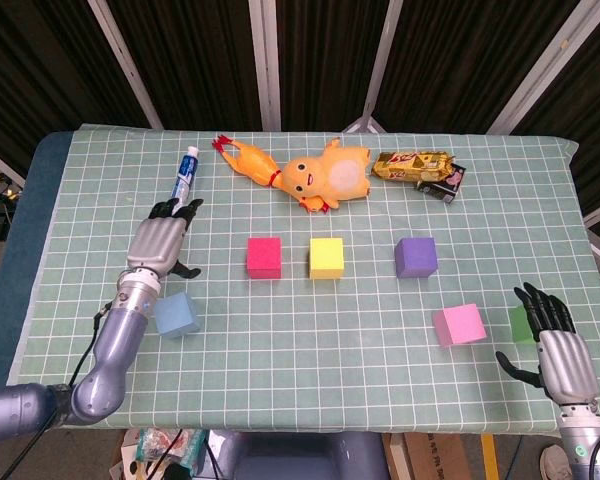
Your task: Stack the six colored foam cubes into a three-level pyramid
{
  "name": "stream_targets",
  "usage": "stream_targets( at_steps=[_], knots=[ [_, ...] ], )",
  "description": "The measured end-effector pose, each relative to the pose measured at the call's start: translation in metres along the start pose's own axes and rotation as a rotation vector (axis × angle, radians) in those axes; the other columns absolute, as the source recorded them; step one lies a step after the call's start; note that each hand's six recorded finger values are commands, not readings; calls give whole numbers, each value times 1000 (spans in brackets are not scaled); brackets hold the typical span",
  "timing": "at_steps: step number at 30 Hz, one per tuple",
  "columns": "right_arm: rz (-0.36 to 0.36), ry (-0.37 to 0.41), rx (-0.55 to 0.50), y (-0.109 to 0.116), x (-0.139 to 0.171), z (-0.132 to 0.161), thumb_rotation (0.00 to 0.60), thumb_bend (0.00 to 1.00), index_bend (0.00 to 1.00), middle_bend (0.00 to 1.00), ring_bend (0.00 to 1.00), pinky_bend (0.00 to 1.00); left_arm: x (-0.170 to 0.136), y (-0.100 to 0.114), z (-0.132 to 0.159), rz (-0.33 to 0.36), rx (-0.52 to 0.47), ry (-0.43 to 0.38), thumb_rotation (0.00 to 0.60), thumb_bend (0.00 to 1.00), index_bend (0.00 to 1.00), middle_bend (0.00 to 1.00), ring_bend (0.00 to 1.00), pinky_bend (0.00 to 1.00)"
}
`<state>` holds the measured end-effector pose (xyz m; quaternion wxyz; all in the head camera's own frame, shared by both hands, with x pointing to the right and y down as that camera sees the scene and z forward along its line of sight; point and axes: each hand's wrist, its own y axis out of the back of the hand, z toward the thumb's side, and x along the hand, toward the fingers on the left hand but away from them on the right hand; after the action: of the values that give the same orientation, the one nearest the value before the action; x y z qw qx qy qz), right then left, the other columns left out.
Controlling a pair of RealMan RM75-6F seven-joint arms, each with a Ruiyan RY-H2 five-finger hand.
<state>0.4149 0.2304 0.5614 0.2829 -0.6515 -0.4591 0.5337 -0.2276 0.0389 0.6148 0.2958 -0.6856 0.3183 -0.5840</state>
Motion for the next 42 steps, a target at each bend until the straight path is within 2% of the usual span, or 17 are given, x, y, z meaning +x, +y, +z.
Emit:
stream_targets(
  at_steps=[13,25,33,42],
  knots=[
    [6,-9,-15,-1,-1,-1,600,274,0,0,0,0,37,-23,53,-70,98,-16,600,120,0,242,1,38],
    [13,-14,-26,-1,-1,-1,600,275,0,0,0,0,51,-47,71,-93,130,-30,600,123,0,242,1,38],
    [17,-12,-27,-2,-1,0,600,274,0,0,0,0,59,-61,84,-109,127,-45,600,197,0,245,1,38],
    [21,-15,-32,-3,-2,-1,600,274,0,0,0,0,62,-71,98,-118,127,-75,600,197,0,294,2,38]
  ],
)
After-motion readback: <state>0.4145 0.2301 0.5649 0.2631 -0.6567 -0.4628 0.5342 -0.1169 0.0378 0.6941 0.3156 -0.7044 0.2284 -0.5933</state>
